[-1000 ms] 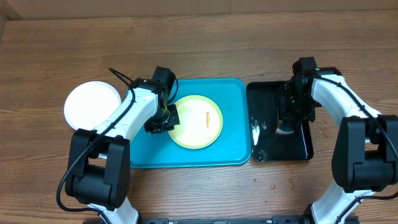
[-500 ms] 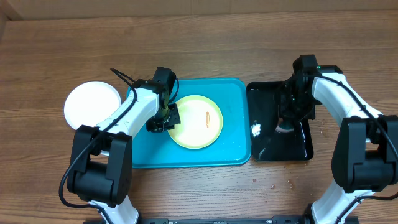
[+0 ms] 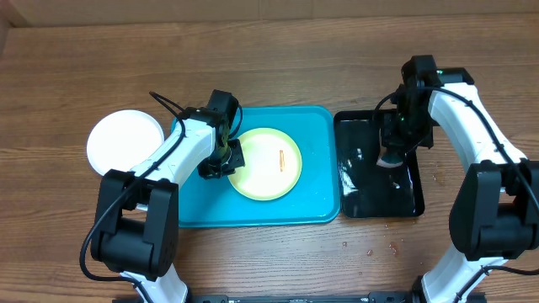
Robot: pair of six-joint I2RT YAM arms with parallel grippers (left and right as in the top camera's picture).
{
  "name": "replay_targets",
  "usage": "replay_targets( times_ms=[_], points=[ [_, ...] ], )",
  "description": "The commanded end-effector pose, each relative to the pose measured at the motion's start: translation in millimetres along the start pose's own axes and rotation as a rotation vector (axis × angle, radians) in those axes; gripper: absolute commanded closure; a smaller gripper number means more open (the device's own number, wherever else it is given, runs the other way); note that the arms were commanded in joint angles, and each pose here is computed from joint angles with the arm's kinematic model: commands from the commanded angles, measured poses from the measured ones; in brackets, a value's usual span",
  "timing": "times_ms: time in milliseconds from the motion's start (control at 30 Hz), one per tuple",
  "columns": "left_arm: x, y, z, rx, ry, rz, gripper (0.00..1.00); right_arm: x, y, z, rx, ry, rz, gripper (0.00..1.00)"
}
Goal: Clean dirty plates on tray and stack at the side
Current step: 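Rub the sponge in the black tray with the right gripper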
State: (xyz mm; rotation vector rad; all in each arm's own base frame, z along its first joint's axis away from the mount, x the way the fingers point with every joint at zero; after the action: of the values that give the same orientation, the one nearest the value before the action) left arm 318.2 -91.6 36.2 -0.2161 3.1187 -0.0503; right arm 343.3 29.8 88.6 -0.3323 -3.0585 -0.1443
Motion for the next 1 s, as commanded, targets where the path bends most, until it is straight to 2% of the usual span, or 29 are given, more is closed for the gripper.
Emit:
replay_targets(
  times_ms=[0, 500, 800, 967],
  points=[
    [3.0, -1.0, 6.8, -0.005, 0.014, 0.025, 0.96, -4.9, 5.3, -14.8, -0.021, -0.044, -0.018, 0.96],
    [-0.6, -10.2, 6.7, 0.048, 0.003, 0.026, 0.96, 9.1, -0.7, 6.9, -0.007, 0.007, -0.003, 0.96],
    [-2.2, -22.6, 5.6, 0.125, 0.005, 0.024, 0.96, 1.5, 9.4, -50.4, -0.027, -0.014, 0.054, 0.96],
    [-3.7, -25.7, 5.2, 0.143, 0.0, 0.022, 0.96, 0.2, 30.4, -71.3, -0.131, -0.023, 0.025, 0.96]
  ],
)
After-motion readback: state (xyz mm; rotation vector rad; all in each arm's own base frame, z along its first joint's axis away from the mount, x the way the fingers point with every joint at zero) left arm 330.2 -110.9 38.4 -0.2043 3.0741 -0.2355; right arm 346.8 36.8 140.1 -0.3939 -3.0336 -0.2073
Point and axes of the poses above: each gripper's point midway between its finger pads, its own z axis out along the fingers, its own y axis along the line the jaws close on, x = y × z, the point moved 2 cm from there along -z, back along the fingers, and after that the axes turned 6 degrees about z, right-handed, at the moved point
